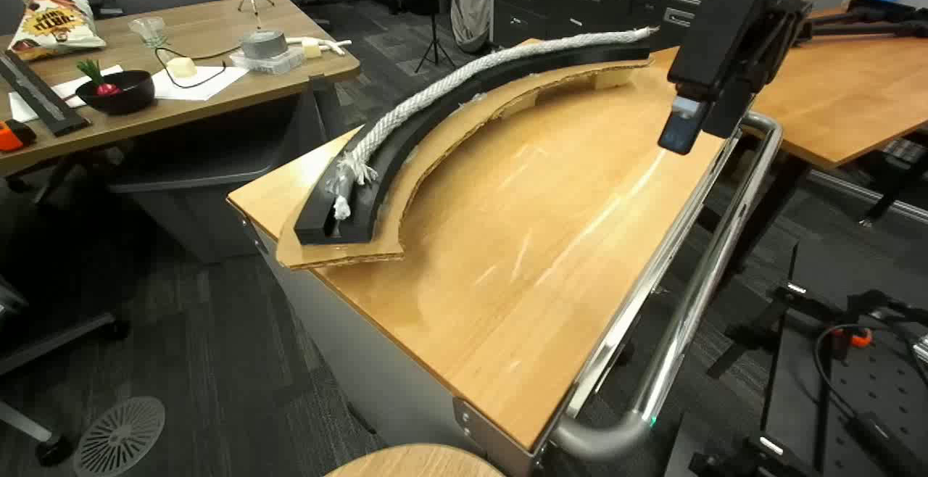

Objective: Take the white rope off the black metallic rail

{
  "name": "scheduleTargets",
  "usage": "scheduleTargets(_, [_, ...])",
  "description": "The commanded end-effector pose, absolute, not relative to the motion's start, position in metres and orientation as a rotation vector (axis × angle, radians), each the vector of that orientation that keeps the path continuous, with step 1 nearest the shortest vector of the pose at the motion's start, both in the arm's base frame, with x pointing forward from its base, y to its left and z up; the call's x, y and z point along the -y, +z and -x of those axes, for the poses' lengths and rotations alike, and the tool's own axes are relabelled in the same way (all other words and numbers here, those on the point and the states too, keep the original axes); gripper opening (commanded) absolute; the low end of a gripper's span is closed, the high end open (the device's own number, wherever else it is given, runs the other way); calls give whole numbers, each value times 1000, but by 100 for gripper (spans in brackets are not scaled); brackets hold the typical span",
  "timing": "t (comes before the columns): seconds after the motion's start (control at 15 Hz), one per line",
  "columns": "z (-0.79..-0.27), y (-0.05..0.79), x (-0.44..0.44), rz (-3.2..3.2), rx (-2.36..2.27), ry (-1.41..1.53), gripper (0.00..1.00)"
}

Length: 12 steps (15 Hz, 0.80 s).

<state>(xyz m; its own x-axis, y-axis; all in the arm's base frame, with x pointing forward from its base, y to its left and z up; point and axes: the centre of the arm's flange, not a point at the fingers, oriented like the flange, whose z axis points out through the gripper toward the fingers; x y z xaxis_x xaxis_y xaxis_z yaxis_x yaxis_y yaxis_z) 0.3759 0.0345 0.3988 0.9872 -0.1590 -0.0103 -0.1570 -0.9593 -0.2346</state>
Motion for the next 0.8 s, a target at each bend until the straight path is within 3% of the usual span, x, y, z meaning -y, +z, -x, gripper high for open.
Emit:
scheduleTargets(0.0, [-376, 399, -35, 2895, -233, -14, 100])
scheduleTargets(0.4, [-379, 401, -37, 2918, -236, 11, 100])
scheduleTargets(0.73, [-417, 433, -61, 3119, -430, -7, 100])
